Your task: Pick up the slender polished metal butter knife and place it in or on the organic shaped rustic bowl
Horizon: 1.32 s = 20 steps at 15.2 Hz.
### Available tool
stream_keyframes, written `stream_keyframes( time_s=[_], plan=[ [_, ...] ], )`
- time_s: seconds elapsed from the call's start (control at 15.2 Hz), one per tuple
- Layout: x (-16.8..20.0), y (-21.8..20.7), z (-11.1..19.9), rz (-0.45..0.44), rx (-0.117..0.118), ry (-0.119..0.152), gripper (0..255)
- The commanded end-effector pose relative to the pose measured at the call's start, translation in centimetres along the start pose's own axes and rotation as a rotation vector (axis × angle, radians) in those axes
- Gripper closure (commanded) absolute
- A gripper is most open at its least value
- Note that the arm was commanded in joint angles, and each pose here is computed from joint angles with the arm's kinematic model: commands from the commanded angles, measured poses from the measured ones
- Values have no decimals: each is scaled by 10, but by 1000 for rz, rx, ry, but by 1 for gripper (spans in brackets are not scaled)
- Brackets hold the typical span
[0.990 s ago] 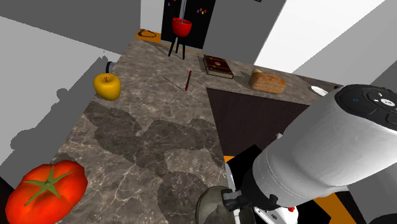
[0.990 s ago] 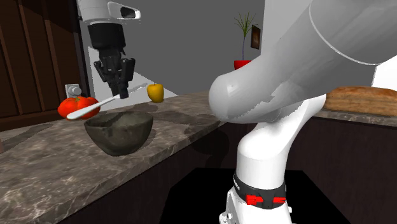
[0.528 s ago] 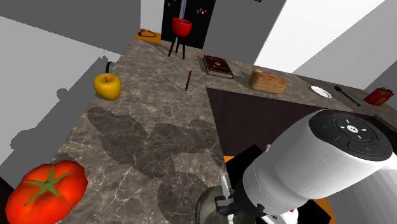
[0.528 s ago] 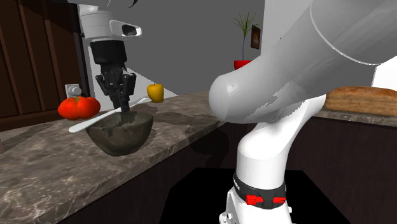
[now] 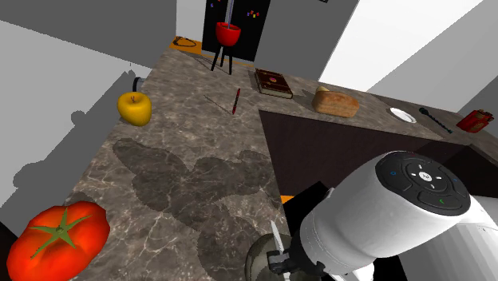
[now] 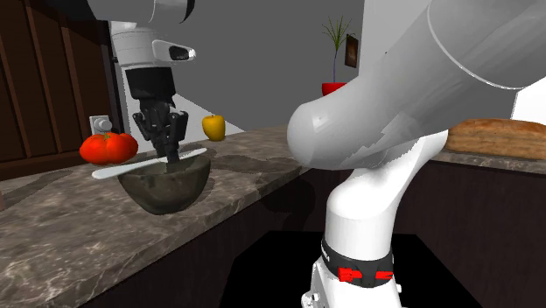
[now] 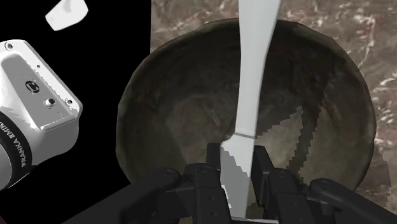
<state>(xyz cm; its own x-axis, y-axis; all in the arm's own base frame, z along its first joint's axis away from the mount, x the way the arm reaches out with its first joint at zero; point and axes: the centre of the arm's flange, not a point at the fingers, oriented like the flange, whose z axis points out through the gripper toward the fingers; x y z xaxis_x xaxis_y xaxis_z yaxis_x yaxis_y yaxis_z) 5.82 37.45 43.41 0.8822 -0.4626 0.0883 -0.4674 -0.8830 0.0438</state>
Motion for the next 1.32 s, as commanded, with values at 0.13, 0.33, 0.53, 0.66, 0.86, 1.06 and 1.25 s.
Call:
stream_keyframes(
  time_s=[0.13,0.33,0.53,0.66,0.86,1.06,1.25],
  plan=[
    [0,0,1,0,0,0,0],
    [0,0,1,0,0,0,0],
    [0,0,-13,0,0,0,0],
    [0,0,-39,0,0,0,0],
    [0,0,-49,0,0,0,0],
    [0,0,-49,0,0,0,0],
    [0,0,-49,0,0,0,0]
  ],
)
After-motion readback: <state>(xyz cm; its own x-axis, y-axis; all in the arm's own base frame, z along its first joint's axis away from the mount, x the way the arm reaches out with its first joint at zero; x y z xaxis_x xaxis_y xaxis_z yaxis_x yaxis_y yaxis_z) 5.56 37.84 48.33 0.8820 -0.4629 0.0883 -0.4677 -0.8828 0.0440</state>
